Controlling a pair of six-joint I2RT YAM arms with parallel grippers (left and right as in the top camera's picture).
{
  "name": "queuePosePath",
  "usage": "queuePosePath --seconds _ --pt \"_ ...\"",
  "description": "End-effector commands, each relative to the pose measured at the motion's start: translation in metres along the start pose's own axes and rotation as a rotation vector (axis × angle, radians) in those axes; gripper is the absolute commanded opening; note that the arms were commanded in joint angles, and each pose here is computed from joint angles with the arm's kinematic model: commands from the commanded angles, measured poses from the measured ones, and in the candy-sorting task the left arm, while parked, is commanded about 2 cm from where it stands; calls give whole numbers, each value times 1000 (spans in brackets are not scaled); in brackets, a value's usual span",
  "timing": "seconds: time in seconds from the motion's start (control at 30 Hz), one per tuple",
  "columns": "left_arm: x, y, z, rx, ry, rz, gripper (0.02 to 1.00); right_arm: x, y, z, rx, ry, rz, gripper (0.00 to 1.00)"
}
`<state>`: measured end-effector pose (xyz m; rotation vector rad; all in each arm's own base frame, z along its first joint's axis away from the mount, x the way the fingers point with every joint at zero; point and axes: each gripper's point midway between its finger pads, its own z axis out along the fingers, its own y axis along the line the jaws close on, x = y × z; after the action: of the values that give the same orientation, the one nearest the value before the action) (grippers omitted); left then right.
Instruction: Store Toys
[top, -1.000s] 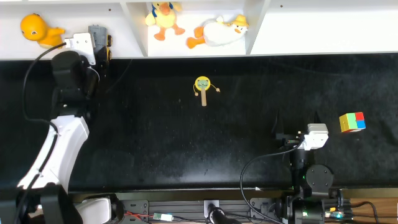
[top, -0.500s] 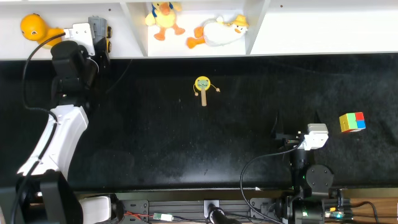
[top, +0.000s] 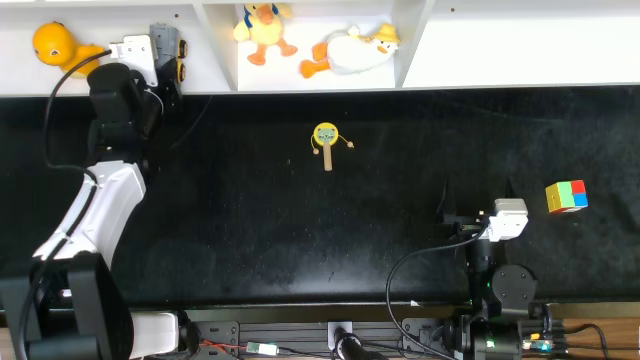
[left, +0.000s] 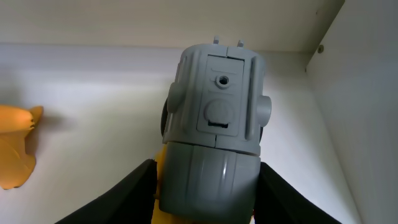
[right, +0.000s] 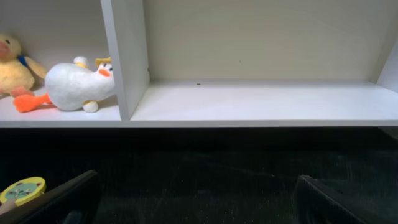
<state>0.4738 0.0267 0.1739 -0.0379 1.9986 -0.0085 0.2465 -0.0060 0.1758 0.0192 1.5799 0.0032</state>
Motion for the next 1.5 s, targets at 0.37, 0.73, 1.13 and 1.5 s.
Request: queuePosePath --seconds 0.37,0.73,1.13,1.5 --pt "-6 -6 11 24 -17 -7 358 4 0 0 -1 1 -3 996" --pt "-5 -5 12 24 -15 -7 700 4 0 0 -1 2 -3 996" --pt "-9 -6 8 24 -19 -6 998 4 0 0 -1 2 -3 993" --pt "-8 -5 -38 8 73 59 996 4 0 0 -1 2 -3 996"
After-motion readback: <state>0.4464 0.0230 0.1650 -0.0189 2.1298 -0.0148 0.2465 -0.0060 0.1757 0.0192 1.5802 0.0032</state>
